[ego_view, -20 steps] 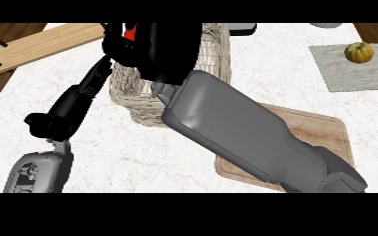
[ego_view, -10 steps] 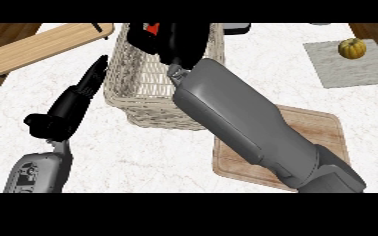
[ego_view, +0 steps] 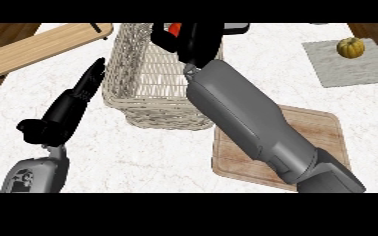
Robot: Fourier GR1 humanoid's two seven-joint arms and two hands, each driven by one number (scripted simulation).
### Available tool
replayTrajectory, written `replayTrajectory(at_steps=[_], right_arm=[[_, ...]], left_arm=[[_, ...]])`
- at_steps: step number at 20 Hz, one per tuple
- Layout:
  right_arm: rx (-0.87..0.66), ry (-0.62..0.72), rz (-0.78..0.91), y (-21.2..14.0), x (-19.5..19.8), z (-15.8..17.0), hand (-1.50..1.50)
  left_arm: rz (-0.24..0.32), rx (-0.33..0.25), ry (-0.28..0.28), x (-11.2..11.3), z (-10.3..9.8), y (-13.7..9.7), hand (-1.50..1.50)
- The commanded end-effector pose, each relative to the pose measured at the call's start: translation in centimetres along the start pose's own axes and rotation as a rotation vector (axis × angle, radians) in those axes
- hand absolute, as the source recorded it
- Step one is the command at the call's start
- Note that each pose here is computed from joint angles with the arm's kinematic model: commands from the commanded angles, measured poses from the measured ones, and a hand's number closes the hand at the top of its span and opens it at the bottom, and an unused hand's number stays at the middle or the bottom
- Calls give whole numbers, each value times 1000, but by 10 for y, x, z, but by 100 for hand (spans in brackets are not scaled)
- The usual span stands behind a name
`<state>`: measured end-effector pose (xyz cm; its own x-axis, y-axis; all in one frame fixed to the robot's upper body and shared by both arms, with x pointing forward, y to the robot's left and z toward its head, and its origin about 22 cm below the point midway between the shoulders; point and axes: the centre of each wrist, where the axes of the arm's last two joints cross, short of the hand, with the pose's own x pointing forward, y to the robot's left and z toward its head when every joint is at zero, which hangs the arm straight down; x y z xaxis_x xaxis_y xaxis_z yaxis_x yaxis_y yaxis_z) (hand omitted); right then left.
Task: Pick the tomato from the cutting board and place it in the basket
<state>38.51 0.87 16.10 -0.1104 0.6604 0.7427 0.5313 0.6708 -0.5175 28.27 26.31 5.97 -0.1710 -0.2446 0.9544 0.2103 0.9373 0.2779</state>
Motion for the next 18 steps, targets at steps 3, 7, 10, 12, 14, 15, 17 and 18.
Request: replayTrajectory(at_steps=[3, 7, 10, 12, 14, 15, 17, 18], right_arm=[[-57, 1, -50, 4, 3, -10, -150], [-54, -27, -76, 1, 3, -21, -150], [-68, -34, -147, -2, 22, -22, -150], [-59, -8, -242, -9, 29, -19, -150], [-87, 11, -266, -19, 13, -33, -150], [-102, 50, -284, -11, -3, -23, -150], [-122, 95, -360, -24, 25, -35, -150], [-129, 137, -396, -35, 25, -47, -150]], left_arm=[[12, 1, 7, 2, 4, -1, 0], [9, 1, -11, 11, -7, -3, 0], [5, -3, -17, 4, 5, -6, 0], [20, 5, -10, -1, 0, -4, 0], [-12, 20, 7, -2, -4, -4, 0], [17, 15, 0, 3, -5, 2, 0], [7, 15, 23, -4, 4, -2, 0], [-6, 17, 6, -4, 8, 7, 0]])
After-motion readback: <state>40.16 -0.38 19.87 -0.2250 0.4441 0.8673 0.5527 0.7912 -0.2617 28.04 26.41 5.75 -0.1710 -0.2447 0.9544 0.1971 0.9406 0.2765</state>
